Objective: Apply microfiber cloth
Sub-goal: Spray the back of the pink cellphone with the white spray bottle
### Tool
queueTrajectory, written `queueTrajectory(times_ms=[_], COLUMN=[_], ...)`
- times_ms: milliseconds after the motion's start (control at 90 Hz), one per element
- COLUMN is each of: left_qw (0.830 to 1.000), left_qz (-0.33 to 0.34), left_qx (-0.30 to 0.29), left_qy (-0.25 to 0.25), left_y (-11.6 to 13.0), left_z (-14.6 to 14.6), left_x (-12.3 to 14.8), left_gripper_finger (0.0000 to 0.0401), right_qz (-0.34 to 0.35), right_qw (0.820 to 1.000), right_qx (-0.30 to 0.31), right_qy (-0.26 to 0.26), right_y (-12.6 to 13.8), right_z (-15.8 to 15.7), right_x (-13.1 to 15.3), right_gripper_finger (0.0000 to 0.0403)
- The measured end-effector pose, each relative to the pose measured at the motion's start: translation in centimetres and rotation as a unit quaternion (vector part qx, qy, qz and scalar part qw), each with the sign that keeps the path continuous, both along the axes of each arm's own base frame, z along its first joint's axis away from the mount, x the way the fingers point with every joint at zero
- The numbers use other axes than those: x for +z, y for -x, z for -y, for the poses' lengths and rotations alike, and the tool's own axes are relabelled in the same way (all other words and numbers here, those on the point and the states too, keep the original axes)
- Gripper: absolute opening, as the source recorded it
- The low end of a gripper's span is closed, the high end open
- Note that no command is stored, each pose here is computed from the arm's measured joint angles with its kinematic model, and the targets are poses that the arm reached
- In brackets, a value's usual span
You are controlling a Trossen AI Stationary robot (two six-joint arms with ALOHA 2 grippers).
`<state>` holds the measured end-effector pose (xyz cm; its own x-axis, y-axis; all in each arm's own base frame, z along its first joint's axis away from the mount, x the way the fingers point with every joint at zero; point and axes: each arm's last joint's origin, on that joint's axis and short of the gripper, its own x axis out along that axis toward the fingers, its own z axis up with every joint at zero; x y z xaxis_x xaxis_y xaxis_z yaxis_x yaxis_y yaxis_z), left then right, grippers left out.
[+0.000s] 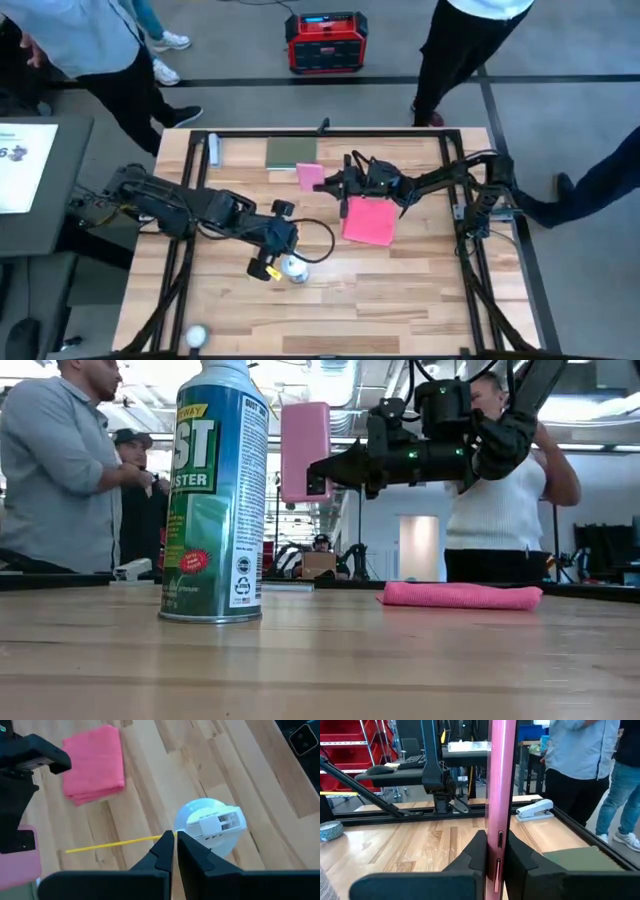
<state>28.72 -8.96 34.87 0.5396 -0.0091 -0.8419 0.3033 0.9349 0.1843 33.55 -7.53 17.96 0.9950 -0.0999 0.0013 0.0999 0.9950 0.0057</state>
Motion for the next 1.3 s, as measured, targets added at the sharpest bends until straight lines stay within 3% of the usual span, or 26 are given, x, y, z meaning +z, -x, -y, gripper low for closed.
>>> queueTrajectory(times_ms=[1300], left_qw=[0.999], left_qz=[-0.028], left_qx=[0.002], left_qy=[0.014], left_y=[-0.4], left_z=[-0.6], left_x=[-0.5], left_gripper_finger=[0.0], right_qz=[-0.012], right_qw=[1.0], right_qx=[-0.013], right_qy=[-0.014], right_y=[0.2], right_z=[0.8], right_x=[-0.3], right_gripper_finger=[0.0017])
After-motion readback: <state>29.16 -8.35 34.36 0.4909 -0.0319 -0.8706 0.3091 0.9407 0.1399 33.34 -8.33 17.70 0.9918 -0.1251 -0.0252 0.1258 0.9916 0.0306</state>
